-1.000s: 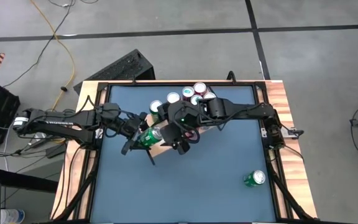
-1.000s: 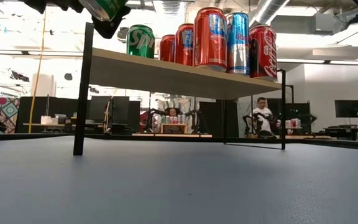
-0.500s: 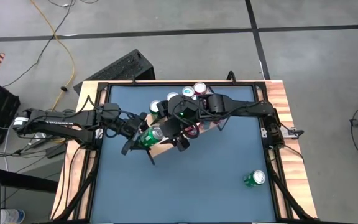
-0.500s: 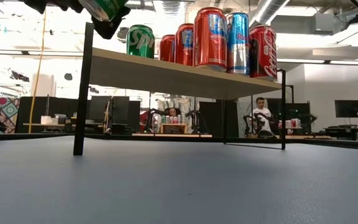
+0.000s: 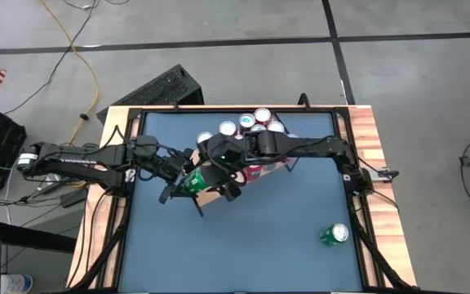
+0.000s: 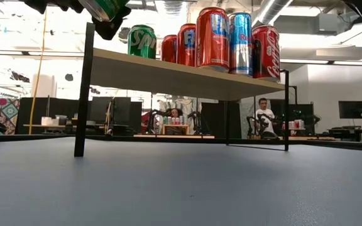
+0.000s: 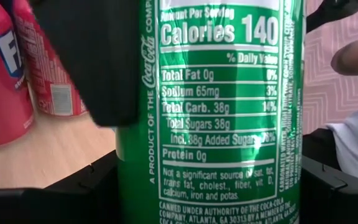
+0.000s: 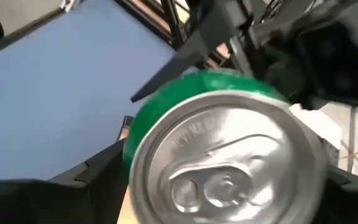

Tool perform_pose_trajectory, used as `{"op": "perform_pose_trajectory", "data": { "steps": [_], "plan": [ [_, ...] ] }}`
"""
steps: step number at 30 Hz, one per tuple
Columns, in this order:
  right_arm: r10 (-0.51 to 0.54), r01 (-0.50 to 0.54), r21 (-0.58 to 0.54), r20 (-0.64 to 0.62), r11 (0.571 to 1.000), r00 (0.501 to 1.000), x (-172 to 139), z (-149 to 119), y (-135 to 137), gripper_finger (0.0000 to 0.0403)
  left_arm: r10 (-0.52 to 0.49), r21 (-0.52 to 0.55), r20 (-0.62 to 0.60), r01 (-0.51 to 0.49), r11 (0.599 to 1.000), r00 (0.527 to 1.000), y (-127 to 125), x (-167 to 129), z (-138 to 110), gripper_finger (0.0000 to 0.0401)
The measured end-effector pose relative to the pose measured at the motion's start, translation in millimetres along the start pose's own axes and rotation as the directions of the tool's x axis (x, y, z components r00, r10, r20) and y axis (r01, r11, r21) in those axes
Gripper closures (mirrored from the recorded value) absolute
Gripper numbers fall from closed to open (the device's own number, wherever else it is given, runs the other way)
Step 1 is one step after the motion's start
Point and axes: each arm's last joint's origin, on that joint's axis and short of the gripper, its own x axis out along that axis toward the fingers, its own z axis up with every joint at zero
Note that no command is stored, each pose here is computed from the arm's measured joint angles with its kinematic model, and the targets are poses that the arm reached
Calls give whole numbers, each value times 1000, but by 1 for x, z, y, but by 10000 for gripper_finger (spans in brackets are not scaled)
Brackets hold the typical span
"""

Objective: Place canned beverage on shelf
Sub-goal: Put the top green soda can on the shelf aligned with the other green soda can

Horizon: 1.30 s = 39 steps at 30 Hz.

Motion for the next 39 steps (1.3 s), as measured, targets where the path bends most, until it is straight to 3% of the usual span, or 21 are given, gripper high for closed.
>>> {"op": "perform_pose_trajectory", "data": {
  "steps": [9,26,39],
  "plan": [
    [-17,18,-5,30,1000,999,-10,6,1,82,-5,5,2,5,1000,1000,0,0,1,113],
    [-19,19,-5,25,1000,1000,-12,10,6,83,-2,-9,-7,2,1000,1000,0,0,0,113],
    [-15,17,-70,33,997,999,-18,15,10,86,-17,-10,-11,17,1000,1000,-1,0,0,113]
  ]
}}
